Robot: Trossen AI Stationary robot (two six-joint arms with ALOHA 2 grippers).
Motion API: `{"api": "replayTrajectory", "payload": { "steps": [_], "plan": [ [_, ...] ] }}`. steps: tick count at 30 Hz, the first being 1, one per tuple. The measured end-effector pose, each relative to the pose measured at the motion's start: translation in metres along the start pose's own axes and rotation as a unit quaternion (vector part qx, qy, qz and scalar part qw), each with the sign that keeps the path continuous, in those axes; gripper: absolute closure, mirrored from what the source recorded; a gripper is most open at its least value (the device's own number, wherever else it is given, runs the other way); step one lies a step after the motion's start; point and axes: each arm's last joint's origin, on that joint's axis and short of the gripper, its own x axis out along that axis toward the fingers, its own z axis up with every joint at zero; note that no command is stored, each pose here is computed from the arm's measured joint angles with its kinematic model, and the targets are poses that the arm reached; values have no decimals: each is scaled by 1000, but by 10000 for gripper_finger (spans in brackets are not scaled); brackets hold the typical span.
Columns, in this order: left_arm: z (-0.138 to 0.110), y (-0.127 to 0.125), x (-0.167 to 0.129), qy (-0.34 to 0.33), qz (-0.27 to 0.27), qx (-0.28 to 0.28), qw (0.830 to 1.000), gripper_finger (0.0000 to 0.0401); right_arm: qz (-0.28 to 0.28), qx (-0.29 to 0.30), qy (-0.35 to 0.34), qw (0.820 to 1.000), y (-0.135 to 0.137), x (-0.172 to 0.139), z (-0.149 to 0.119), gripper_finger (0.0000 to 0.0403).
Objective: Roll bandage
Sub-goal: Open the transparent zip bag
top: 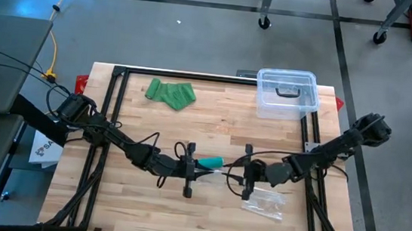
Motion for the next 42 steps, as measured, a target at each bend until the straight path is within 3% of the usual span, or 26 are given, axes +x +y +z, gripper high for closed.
{"api": "replayTrajectory", "payload": {
  "steps": [12, 25, 42],
  "plan": [
    [3, 0, 0, -13, 1, -7, 1000, 401, 6, -28, -3, 1000, 1, 0, 0, 398],
    [3, -1, 0, -12, -17, -5, 1000, 372, -7, -23, -24, 999, 1, -1, 5, 402],
    [2, -1, 0, -12, -18, -5, 1000, 371, -8, -24, -25, 999, 1, -1, 5, 403]
  ]
}}
